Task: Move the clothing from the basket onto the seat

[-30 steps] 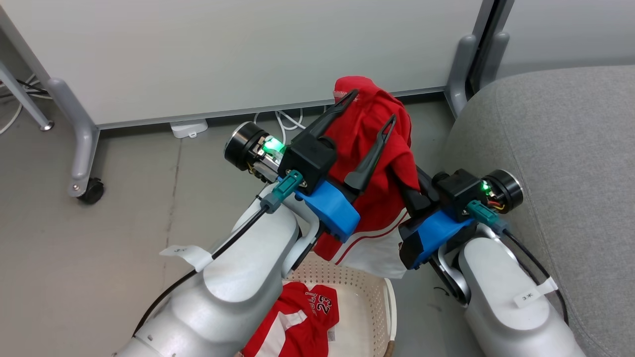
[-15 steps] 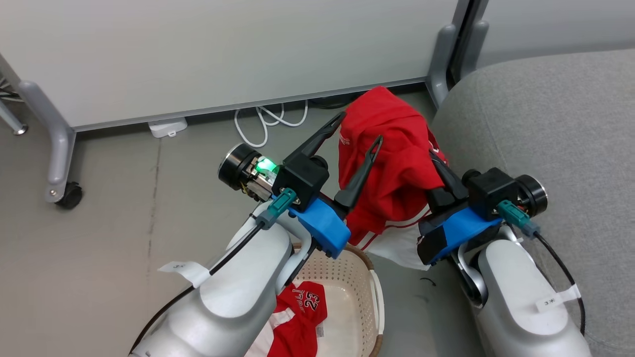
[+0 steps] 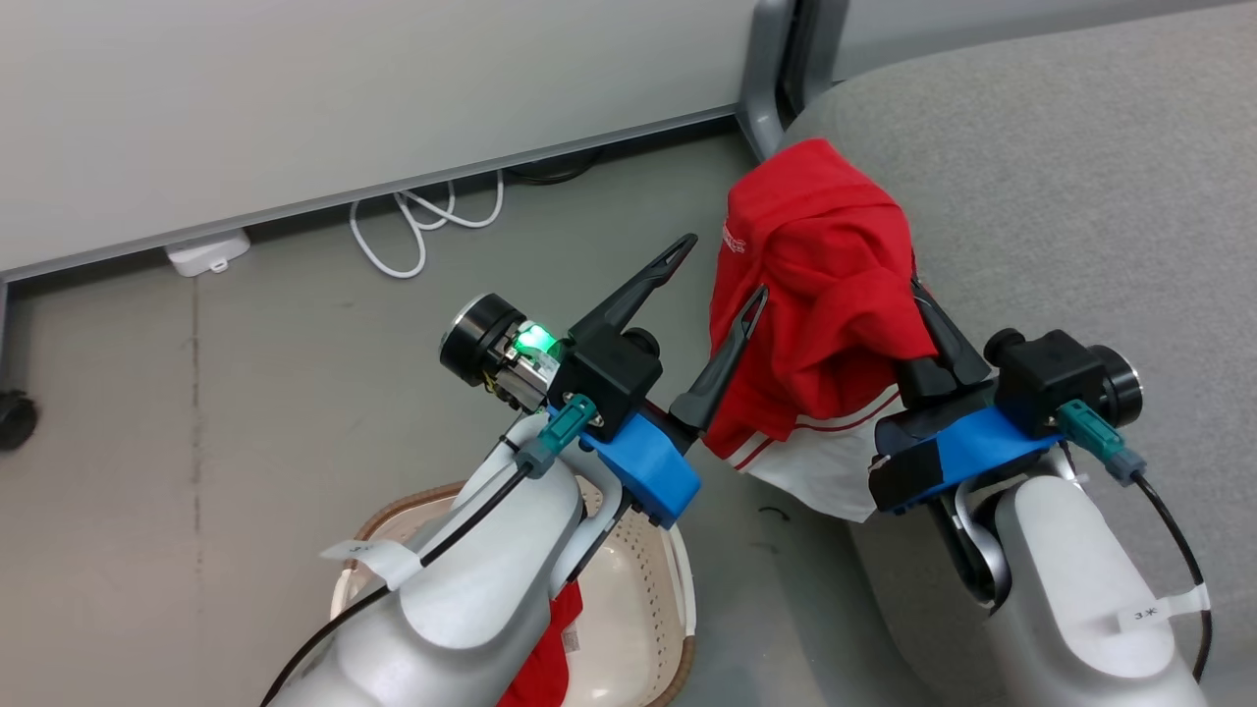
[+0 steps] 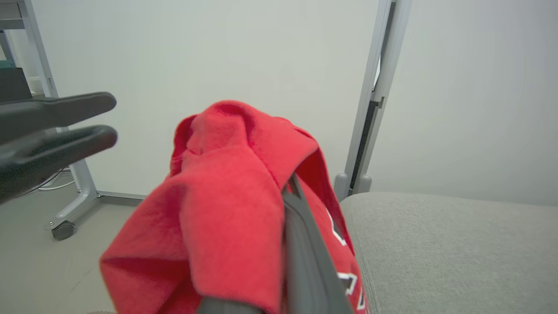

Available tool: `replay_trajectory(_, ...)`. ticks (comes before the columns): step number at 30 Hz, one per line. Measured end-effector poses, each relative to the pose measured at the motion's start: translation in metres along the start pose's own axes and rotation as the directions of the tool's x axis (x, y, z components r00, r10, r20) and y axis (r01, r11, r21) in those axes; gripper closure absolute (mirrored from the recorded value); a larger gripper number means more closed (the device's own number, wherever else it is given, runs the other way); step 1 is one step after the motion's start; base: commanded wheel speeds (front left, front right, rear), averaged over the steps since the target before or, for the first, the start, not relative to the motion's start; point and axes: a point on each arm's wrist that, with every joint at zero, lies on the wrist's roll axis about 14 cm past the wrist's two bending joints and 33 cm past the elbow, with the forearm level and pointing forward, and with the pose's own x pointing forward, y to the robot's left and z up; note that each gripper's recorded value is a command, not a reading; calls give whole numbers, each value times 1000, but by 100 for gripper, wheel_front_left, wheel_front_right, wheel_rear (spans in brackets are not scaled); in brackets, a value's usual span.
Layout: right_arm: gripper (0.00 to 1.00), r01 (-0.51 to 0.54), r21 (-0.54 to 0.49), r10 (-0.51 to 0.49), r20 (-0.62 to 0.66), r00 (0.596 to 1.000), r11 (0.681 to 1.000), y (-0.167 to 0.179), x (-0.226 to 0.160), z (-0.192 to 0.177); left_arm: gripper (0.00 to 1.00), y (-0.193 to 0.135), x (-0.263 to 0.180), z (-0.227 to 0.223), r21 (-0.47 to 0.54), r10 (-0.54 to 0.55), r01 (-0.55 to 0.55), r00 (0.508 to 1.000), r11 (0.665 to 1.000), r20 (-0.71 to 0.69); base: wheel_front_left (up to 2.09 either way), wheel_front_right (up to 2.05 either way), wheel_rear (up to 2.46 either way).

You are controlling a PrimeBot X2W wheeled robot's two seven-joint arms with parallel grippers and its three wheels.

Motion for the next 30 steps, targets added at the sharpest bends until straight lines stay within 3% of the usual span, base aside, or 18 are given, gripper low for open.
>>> replay_trajectory(9, 100, 143, -21, -143, -1, 990, 989, -52, -24, 1, 0, -36, 19, -14, -30, -122, 122, 993, 992, -1, 0, 0, 0)
replay_trajectory(19, 100, 285, -50, -287, -29, 958, 957, -100, -61, -7, 0, -61, 29, -27, -54, -204, 203, 979, 978, -10, 0, 0, 0)
replay_trajectory(30, 100, 348, -58, -350, -21, 937, 936, -117, -76, -4, 0, -73, 33, -32, -63, -244, 243, 970, 968, -9, 0, 0, 0)
